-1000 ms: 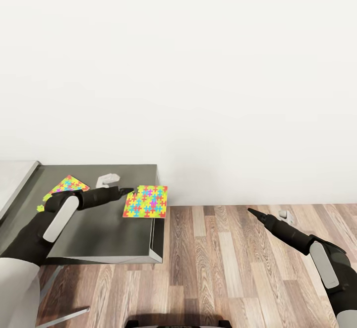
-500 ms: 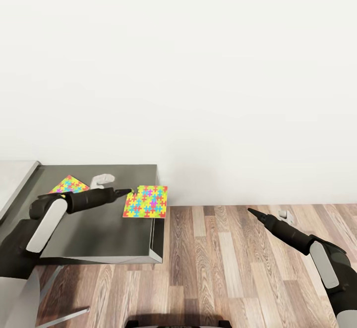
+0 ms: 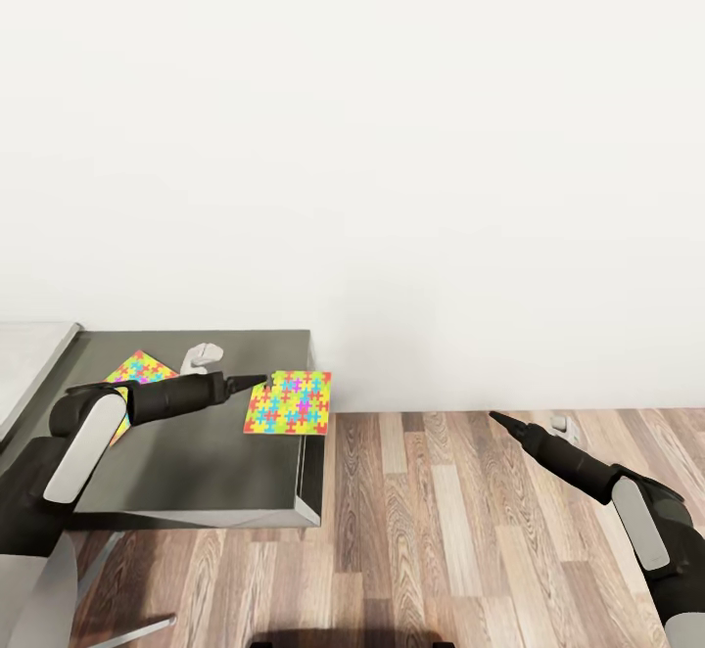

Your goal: Put all the toys in the child's room - the three board games (two on the bed and one on the table), the two jigsaw puzzles on the table, and the tennis ball on the table - inside the toy box on the table in the child's room.

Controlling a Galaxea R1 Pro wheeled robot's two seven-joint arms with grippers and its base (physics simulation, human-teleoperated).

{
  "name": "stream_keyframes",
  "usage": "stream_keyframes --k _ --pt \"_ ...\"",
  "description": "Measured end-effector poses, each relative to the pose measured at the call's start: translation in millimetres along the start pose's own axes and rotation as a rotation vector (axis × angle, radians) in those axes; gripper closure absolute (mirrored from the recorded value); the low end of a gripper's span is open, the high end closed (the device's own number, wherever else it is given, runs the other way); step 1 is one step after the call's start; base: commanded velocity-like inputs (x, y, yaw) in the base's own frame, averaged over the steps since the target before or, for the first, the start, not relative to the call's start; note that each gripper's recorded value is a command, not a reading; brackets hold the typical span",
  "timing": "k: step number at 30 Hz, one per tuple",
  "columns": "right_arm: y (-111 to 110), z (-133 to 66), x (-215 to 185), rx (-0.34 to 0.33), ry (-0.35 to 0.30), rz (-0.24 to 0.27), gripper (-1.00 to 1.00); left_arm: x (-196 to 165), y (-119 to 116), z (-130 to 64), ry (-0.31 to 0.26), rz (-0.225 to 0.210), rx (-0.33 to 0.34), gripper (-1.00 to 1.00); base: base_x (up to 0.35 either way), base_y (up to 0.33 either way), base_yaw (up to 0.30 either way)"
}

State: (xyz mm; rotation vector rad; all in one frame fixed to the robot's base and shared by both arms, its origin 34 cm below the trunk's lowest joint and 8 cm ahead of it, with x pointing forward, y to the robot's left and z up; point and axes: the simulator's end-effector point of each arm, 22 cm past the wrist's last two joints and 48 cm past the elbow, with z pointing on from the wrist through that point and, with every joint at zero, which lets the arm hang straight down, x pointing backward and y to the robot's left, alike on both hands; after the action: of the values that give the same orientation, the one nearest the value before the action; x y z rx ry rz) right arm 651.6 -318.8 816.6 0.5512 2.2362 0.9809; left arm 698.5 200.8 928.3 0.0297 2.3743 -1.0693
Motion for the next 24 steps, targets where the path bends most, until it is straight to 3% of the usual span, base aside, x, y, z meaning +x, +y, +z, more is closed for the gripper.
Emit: stream_keyframes --k 24 --pt "15 -6.0 -11 -0.021 -0.023 -0.015 -1.00 10 -14 -12.1 0.017 -0.009 0.028 -1.00 0.000 0.000 0.000"
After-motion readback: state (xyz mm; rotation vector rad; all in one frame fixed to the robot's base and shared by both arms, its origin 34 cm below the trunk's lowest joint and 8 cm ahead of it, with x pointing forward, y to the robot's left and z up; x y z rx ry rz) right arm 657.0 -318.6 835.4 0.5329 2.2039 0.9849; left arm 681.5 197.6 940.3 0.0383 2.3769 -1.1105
